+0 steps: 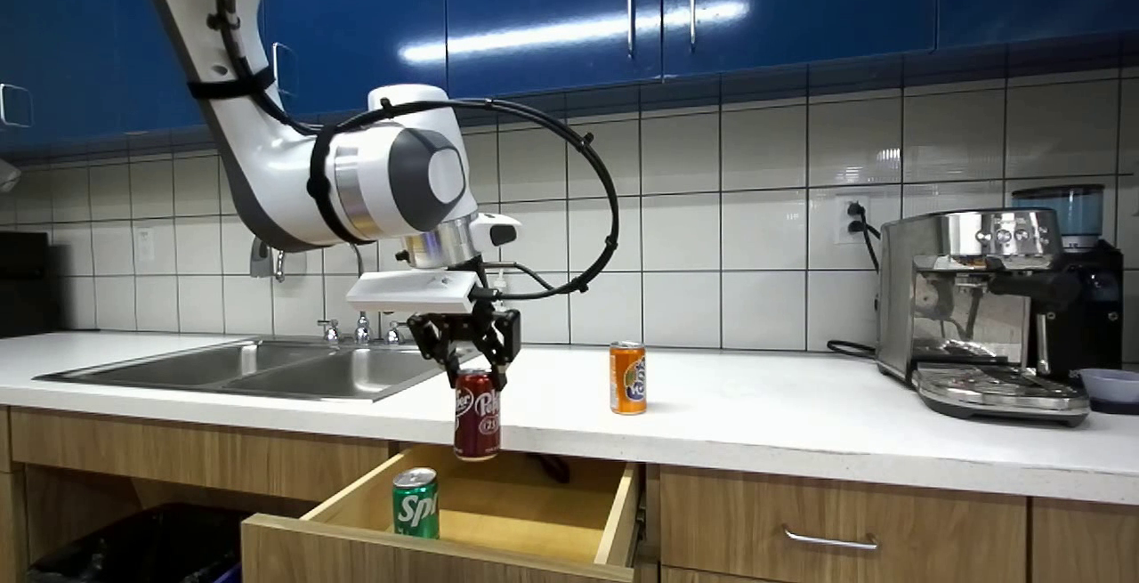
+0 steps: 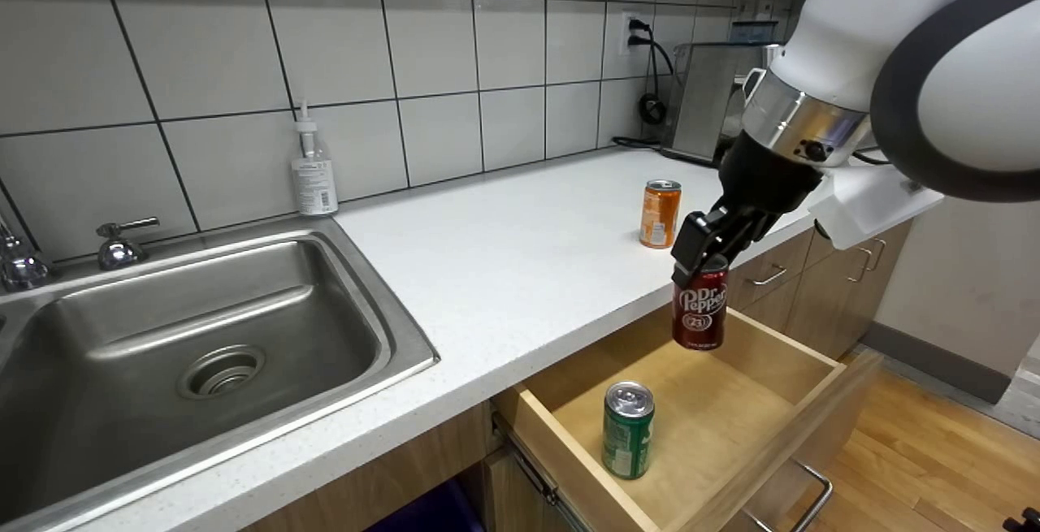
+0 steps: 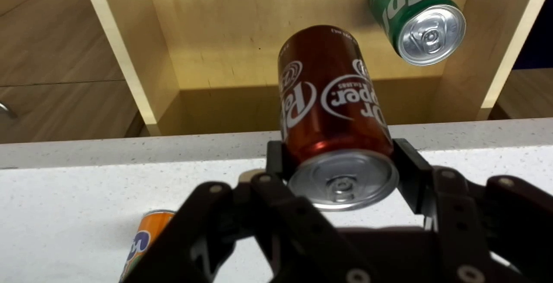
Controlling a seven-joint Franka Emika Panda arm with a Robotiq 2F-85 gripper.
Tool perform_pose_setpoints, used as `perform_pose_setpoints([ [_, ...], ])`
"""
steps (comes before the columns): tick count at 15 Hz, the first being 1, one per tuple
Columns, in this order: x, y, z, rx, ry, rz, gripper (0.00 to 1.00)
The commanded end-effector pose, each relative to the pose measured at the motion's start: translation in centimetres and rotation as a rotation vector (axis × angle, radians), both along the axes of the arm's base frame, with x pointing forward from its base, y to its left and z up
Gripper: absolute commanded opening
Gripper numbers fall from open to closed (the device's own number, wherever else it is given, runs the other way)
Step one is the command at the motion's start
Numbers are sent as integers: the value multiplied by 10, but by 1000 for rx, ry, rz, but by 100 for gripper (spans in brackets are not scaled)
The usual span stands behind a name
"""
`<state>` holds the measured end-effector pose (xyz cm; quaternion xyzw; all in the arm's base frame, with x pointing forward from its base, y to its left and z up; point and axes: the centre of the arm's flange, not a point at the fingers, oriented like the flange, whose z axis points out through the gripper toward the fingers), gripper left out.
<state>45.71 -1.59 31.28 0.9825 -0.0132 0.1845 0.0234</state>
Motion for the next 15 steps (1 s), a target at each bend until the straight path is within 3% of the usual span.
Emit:
perform_pose_setpoints([
  [1, 0, -5, -5, -10, -3, 11, 38],
  [15, 12, -7, -24, -51, -3, 55, 38],
])
